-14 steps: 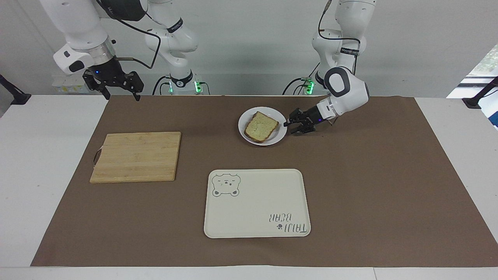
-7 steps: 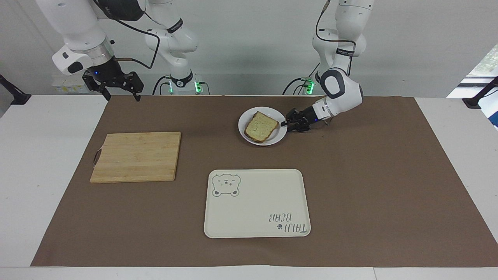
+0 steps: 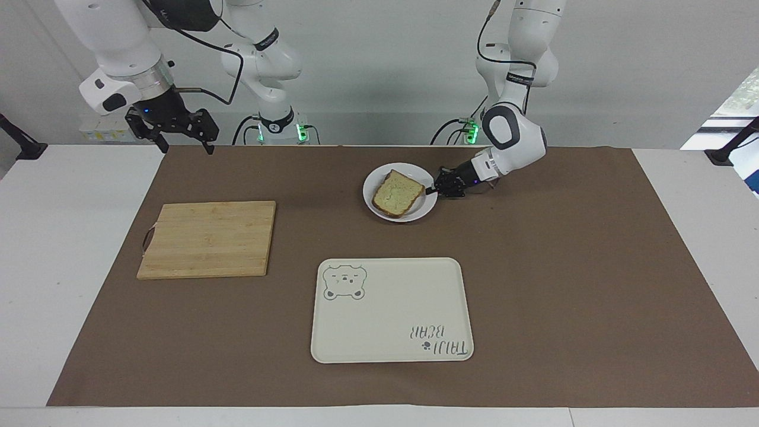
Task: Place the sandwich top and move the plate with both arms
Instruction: 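Push the left gripper against the plate rim nearest it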
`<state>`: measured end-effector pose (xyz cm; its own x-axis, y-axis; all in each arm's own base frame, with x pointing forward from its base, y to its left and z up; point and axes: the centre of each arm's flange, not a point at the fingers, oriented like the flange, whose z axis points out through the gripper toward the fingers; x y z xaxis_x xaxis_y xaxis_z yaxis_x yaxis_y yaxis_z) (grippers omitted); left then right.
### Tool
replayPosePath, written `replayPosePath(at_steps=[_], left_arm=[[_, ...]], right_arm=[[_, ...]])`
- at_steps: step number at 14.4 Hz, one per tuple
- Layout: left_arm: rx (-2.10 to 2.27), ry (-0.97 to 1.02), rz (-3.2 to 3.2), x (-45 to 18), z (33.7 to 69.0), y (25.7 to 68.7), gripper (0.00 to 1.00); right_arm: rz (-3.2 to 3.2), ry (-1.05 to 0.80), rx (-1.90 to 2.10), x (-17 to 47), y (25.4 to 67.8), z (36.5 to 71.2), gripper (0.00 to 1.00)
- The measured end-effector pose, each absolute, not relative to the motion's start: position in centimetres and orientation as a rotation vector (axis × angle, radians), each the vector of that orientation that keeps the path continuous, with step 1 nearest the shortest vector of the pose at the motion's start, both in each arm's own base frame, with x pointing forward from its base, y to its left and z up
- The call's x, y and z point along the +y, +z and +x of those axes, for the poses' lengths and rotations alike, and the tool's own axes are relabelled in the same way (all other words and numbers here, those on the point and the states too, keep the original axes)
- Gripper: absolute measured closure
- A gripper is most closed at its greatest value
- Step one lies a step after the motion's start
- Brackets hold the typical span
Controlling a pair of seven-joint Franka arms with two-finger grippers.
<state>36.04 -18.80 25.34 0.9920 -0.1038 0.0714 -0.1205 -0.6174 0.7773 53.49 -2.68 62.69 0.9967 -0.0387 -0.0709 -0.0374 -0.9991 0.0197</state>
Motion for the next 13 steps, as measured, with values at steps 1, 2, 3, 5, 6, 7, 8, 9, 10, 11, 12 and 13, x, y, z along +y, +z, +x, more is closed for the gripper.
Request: replayPosePath(at_steps=[1,2,3,5,6,7,8,9,10,11,12,13], left_arm=[[-0.156,0.026,2.239,-18.8,36.0,25.4,0.95],[-0.155,0.026,2.239,-18.8,36.0,25.4,0.95],[-0.153,0.026,2.238,-18.8,36.0,25.4,0.95],[-0.148,0.022,2.23,-18.7,36.1,25.4,0.95],[-0.141,0.016,2.218,-18.6,36.1,25.5,0.95],[-0.129,0.009,2.199,-18.3,36.3,25.5,0.95],[-0.111,0.008,2.184,-17.8,36.6,25.6,0.95],[-0.088,0.012,2.168,-17.0,37.0,25.7,0.95],[-0.067,0.021,2.148,-16.2,37.7,26.0,0.95],[-0.05,0.035,2.126,-15.5,38.5,26.4,0.95],[-0.039,0.052,2.1,-14.9,39.5,27.1,0.95],[-0.031,0.07,2.073,-14.3,40.7,27.8,0.95]], right_arm=[[3.121,-0.111,-0.059,-2.7,62.7,53.5,0.0],[3.121,-0.111,-0.059,-2.7,62.7,53.5,0.0],[3.121,-0.111,-0.059,-2.7,62.7,53.5,0.0],[3.121,-0.111,-0.059,-2.7,62.7,53.5,0.0],[3.121,-0.111,-0.059,-2.7,62.7,53.5,0.0],[3.121,-0.111,-0.059,-2.7,62.7,53.5,0.0],[3.121,-0.111,-0.059,-2.7,62.7,53.5,0.0],[3.121,-0.111,-0.059,-2.7,62.7,53.5,0.0],[3.121,-0.111,-0.059,-2.7,62.7,53.5,0.0],[3.121,-0.111,-0.059,-2.7,62.7,53.5,0.0],[3.121,-0.111,-0.059,-2.7,62.7,53.5,0.0],[3.121,-0.111,-0.059,-2.7,62.7,53.5,0.0]])
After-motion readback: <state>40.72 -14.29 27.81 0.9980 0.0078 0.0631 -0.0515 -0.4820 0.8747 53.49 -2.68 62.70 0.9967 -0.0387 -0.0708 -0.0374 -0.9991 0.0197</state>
